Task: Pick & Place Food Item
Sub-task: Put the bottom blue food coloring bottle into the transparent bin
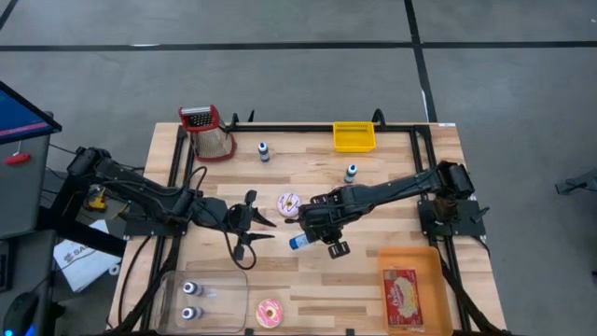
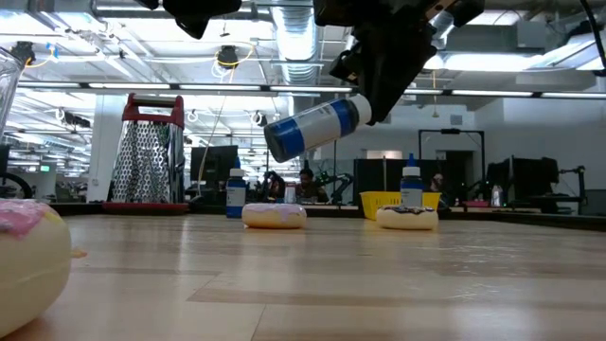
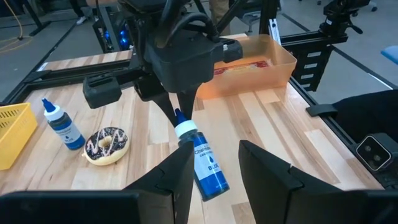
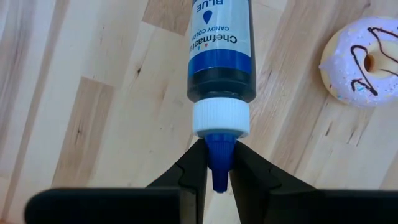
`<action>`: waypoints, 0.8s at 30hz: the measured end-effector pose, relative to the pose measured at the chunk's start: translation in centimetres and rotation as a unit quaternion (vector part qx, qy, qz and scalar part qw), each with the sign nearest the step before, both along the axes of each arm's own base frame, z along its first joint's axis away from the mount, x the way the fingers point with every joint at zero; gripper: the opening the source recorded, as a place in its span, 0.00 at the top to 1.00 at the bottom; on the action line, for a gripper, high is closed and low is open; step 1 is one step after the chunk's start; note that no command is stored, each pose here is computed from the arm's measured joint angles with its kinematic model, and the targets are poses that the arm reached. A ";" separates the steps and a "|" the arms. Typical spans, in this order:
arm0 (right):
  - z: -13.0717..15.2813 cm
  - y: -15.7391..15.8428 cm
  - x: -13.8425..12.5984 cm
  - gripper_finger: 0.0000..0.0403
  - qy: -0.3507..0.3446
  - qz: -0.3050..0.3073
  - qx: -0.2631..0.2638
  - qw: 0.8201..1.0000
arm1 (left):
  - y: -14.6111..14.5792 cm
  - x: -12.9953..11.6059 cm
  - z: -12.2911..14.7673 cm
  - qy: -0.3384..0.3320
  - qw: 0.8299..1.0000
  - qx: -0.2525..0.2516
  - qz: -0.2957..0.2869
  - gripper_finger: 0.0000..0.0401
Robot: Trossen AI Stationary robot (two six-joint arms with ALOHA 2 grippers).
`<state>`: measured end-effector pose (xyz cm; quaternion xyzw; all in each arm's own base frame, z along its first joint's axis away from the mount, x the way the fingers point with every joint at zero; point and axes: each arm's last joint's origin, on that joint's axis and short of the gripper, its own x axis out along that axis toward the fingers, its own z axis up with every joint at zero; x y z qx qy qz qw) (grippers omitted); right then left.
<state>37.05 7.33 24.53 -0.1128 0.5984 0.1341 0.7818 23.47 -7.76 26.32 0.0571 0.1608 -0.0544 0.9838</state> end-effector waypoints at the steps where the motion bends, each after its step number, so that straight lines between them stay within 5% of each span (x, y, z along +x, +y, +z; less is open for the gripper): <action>1: 0.0 0.0 0.0 0.87 -0.001 0.000 0.000 1.000 | 0.0 0.0 0.0 0.000 1.000 0.000 0.000 0.70; 24: 0.1 -0.6 0.3 0.78 -0.007 -0.017 0.023 1.000 | 0.0 0.0 -0.1 0.005 1.000 -0.008 0.006 0.70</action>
